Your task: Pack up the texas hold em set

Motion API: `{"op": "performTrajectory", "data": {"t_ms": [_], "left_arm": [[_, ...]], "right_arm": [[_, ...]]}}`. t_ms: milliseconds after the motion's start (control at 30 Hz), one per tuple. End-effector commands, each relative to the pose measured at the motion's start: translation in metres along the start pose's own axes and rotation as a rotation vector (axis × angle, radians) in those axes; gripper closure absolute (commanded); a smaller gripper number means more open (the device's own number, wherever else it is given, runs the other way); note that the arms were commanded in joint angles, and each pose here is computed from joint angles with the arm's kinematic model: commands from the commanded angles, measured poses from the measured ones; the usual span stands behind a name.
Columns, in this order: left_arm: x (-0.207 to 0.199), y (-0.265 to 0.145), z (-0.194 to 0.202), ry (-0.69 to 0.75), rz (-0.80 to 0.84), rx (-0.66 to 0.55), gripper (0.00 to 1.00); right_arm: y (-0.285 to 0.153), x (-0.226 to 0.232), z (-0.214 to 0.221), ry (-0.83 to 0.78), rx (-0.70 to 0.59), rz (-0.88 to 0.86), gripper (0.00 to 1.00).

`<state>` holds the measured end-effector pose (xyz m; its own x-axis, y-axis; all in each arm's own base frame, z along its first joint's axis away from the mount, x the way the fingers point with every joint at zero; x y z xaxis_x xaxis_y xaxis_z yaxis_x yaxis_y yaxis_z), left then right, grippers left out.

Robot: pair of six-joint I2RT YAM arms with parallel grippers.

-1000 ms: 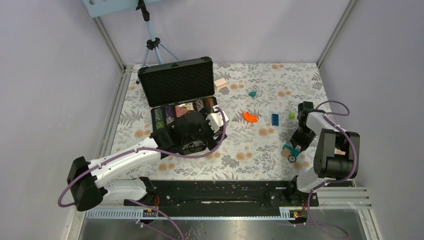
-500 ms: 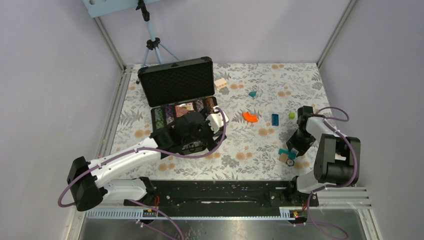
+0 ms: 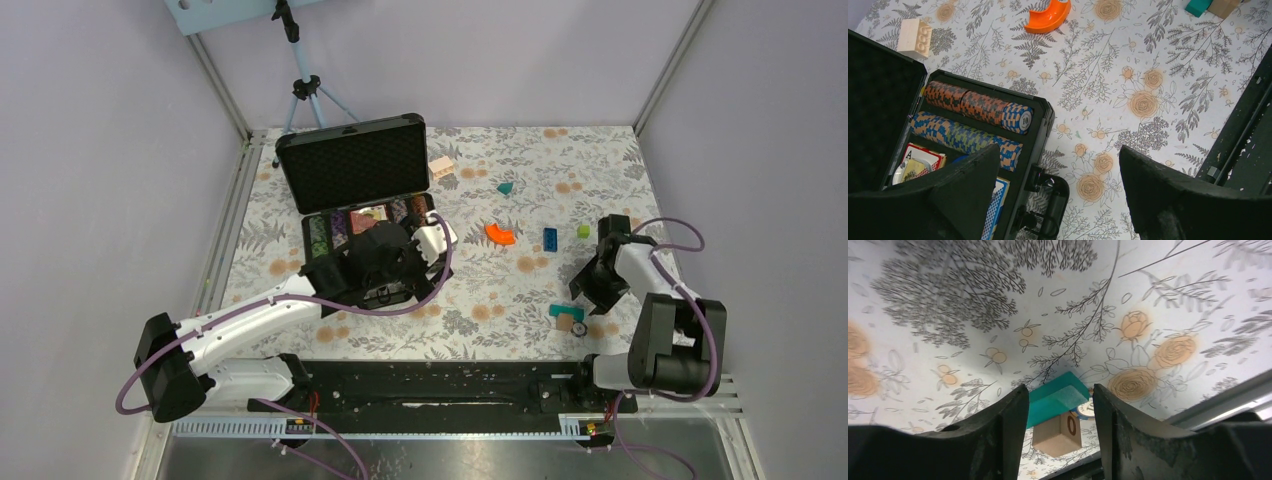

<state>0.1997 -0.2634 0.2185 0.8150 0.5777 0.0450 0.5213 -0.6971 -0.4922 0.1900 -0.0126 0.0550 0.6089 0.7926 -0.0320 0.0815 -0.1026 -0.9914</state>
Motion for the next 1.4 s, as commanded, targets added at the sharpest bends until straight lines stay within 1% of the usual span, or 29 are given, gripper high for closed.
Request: {"op": "performTrajectory", "data": {"t_ms": [0,100,167,233,300,400,500,633,733,767,800,867,933,1033,1100,1200,1367], "left_arm": [[0.002,-0.004,-0.031,-0.034,-0.024,-0.114,0.11],[0.001,-0.008,-0.037,-0.037,-0.016,-0.134,0.11],[0.001,-0.01,-0.038,-0.034,-0.014,-0.142,0.11],[0.001,-0.012,-0.039,-0.034,-0.013,-0.147,0.11],[0.002,-0.015,-0.038,-0.033,-0.019,-0.154,0.1],[0.005,-0.018,-0.041,-0.045,-0.04,-0.19,0.09],[0.007,-0.018,-0.049,-0.115,-0.019,-0.237,0.07],[0.005,-0.003,-0.067,-0.286,0.113,-0.273,0.08],[-0.006,0.019,-0.081,-0.34,0.207,-0.295,0.1],[-0.012,0.028,-0.089,-0.364,0.247,-0.328,0.11],[-0.018,0.04,-0.092,-0.368,0.277,-0.343,0.11],[-0.033,0.065,-0.096,-0.354,0.318,-0.336,0.12],[-0.05,0.097,-0.099,-0.329,0.357,-0.281,0.12],[-0.086,0.145,-0.098,-0.301,0.46,-0.186,0.14],[-0.112,0.179,-0.085,-0.286,0.531,-0.122,0.17],[-0.14,0.206,-0.076,-0.246,0.584,-0.091,0.18],[-0.171,0.234,-0.067,-0.18,0.644,-0.077,0.19]], "right_arm": [[-0.04,-0.005,-0.032,0.05,-0.181,0.052,0.42],[-0.053,-0.01,-0.04,0.074,-0.231,0.083,0.4],[-0.049,-0.009,-0.037,0.096,-0.215,0.078,0.4],[-0.037,-0.002,-0.03,0.11,-0.192,0.023,0.41],[-0.032,0.007,-0.028,0.115,-0.214,-0.055,0.42],[-0.042,0.011,-0.032,0.123,-0.289,-0.125,0.43],[-0.065,0.009,-0.04,0.125,-0.344,-0.14,0.43],[-0.101,0.007,-0.048,0.118,-0.381,-0.148,0.43],[-0.124,0.003,-0.05,0.133,-0.388,-0.167,0.43],[-0.131,0.001,-0.051,0.142,-0.393,-0.179,0.43],[-0.141,-0.002,-0.052,0.153,-0.404,-0.195,0.43],[-0.163,-0.009,-0.053,0.171,-0.439,-0.23,0.42],[-0.193,-0.014,-0.057,0.191,-0.505,-0.27,0.42],[-0.229,-0.017,-0.055,0.194,-0.572,-0.325,0.42],[-0.247,-0.016,-0.054,0.186,-0.599,-0.364,0.42],[-0.264,-0.013,-0.05,0.167,-0.611,-0.409,0.41],[-0.277,-0.014,-0.047,0.145,-0.645,-0.432,0.41]]}}
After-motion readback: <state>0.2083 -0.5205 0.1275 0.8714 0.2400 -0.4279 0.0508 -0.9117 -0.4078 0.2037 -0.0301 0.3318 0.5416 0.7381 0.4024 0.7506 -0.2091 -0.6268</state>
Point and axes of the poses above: each gripper's point midway between its finger pads, its own y axis out along the fingers, its own x axis along the line the jaws close on, z = x × y, the point moved 4 cm from there along -y, back along the fingers, and after that the axes turned 9 degrees about -y, right-handed, at the moved point
